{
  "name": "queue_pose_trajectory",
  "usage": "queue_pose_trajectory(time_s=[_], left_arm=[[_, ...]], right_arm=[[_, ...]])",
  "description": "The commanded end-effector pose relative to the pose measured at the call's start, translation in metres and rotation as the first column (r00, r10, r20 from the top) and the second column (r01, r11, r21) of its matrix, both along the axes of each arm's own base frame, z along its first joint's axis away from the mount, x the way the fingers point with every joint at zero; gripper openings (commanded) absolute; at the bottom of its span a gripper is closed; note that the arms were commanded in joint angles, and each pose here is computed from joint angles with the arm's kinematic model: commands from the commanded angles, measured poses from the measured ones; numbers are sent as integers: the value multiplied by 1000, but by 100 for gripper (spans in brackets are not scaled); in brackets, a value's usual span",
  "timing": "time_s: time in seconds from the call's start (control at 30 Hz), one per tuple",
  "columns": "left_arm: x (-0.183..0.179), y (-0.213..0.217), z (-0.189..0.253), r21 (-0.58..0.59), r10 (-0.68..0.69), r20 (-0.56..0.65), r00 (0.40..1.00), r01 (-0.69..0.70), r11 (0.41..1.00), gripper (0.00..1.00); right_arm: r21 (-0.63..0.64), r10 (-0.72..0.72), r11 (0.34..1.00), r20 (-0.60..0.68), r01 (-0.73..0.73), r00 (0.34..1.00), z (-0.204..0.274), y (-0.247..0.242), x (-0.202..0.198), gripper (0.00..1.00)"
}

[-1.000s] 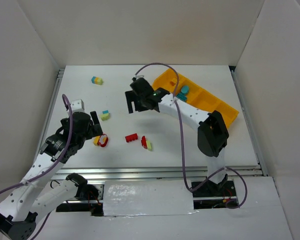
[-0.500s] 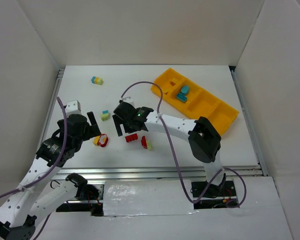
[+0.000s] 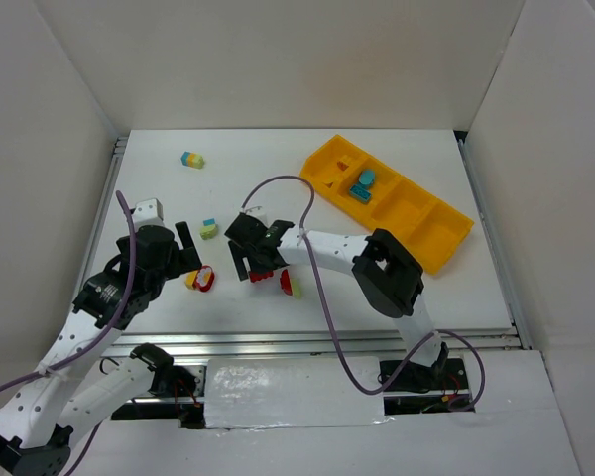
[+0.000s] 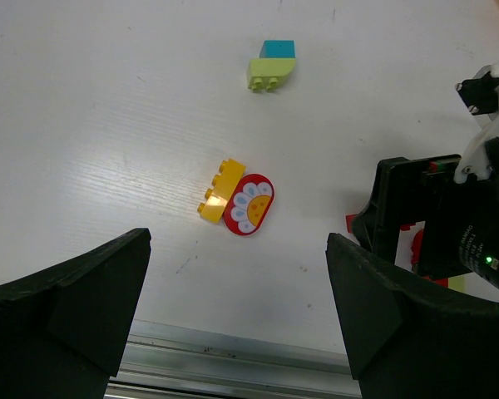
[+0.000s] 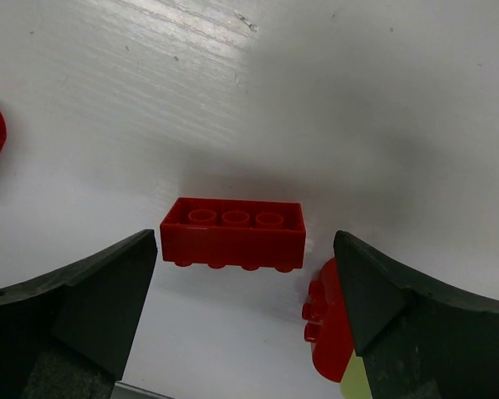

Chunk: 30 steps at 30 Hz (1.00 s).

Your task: Sort the legos into containers by color

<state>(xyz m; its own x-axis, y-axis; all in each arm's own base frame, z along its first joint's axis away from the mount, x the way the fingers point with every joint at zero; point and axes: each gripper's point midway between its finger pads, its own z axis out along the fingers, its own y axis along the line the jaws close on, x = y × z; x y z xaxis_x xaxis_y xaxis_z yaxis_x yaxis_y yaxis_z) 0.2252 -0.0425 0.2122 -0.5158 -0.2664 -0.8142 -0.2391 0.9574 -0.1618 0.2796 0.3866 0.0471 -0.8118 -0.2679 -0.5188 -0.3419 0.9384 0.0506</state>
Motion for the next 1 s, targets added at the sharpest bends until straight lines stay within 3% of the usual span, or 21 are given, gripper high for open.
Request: queue_pose_trajectory(time_s=[0.0, 0.13, 0.2, 0.23, 0.3, 0.37, 0.47, 0.6, 0.73, 0.87, 0.97], left_arm=[[8, -3, 18, -27, -2, 62, 998, 4, 1000, 100], [8, -3, 19, -28, 0, 65, 998, 2, 1000, 99], [7, -3, 18, -26, -3, 65, 998, 5, 1000, 99], [7, -2, 19, -28, -1, 68, 998, 3, 1000, 99], [7, -3, 19, -28, -3, 67, 998, 5, 1000, 100], [7, -3, 19, -27, -4, 68, 998, 6, 1000, 99], [7, -3, 18, -26, -5, 66, 998, 7, 1000, 99], [8, -3, 18, -25, -4, 63, 998, 6, 1000, 99], [7, -3, 19, -27, -6, 69, 998, 8, 1000, 100], [6, -3, 22, -32, -14, 82, 997, 16, 999, 100], [7, -4, 22, -32, -20, 81, 996, 23, 999, 100]], right_arm=[[14, 9, 1000, -13, -9, 1000, -8, 9, 0, 93], [18, 20, 1000, -25, -19, 1000, -11, 14, -4, 86], [20, 18, 1000, -30, -17, 999, -14, 12, -3, 73], [23, 24, 999, -30, -23, 999, -14, 14, -4, 61], [34, 35, 999, -19, -35, 999, -9, 15, -5, 46], [92, 57, 994, 22, -59, 998, 7, 21, -4, 0], [167, 58, 983, 111, -76, 992, 40, 23, 2, 0], [172, -55, 985, 214, 18, 975, 83, -12, 30, 0], [147, -297, 951, 190, 273, 936, 90, -105, 78, 0], [150, -565, 825, 219, 545, 795, 105, -221, 118, 0], [168, -648, 762, 214, 625, 731, 111, -264, 125, 1]])
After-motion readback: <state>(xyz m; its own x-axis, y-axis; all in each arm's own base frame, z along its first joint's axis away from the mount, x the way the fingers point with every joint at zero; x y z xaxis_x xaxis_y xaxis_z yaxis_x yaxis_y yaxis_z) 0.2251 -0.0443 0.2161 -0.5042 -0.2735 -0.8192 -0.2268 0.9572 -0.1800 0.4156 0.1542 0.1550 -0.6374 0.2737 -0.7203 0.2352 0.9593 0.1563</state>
